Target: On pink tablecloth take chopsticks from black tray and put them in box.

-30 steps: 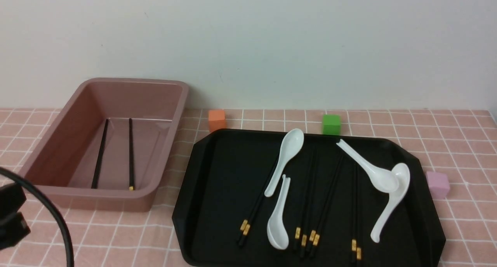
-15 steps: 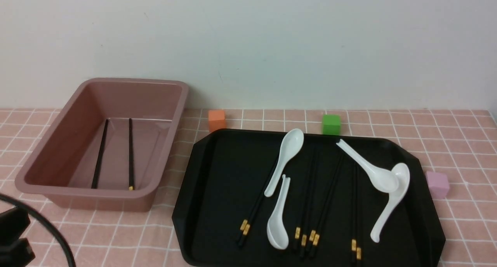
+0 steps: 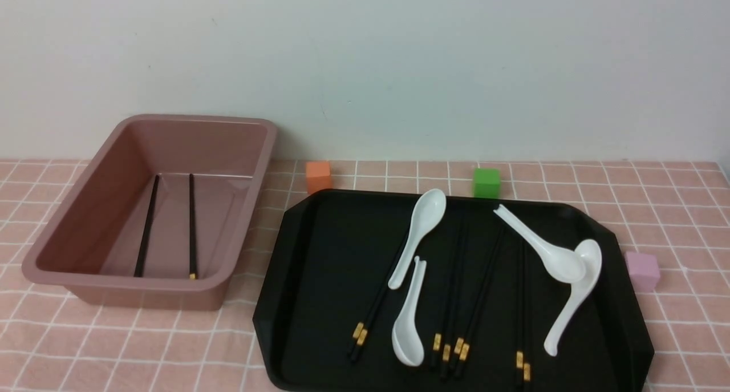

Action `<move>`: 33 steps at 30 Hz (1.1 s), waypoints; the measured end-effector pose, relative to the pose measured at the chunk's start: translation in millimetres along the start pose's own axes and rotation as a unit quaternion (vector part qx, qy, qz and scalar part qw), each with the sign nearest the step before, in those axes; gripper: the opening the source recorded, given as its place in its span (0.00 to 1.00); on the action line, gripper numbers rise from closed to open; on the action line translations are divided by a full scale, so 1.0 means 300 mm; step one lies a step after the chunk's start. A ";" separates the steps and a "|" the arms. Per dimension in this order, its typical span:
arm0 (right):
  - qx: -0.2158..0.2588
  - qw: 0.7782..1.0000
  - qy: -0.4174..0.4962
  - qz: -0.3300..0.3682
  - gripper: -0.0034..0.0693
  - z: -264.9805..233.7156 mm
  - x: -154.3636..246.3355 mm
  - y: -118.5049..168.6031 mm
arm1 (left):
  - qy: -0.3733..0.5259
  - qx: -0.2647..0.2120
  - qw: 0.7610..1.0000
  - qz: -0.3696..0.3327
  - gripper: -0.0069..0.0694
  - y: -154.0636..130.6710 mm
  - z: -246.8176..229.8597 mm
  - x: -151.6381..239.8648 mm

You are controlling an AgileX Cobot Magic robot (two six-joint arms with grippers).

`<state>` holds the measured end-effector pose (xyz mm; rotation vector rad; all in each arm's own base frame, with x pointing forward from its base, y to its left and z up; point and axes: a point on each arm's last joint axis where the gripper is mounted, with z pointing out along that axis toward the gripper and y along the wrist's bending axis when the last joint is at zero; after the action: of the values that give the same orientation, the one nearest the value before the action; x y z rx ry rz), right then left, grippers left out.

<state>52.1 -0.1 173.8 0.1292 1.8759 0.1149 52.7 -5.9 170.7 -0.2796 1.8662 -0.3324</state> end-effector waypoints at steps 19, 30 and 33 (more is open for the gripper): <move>0.000 1.000 0.000 0.000 0.38 0.000 0.000 0.000 | 0.009 -0.004 1.000 -0.003 0.07 0.003 0.000 0.007; 0.000 1.000 0.000 0.000 0.38 0.000 0.000 0.000 | 0.009 -0.004 1.000 -0.003 0.07 0.002 0.000 0.007; 0.000 1.000 0.000 0.000 0.38 0.000 0.000 0.000 | 0.009 -0.004 1.000 -0.003 0.07 0.002 0.000 0.007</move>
<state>52.0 0.0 173.8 0.1298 1.8759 0.1158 51.9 -5.9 168.7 -0.2893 1.8847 -0.3325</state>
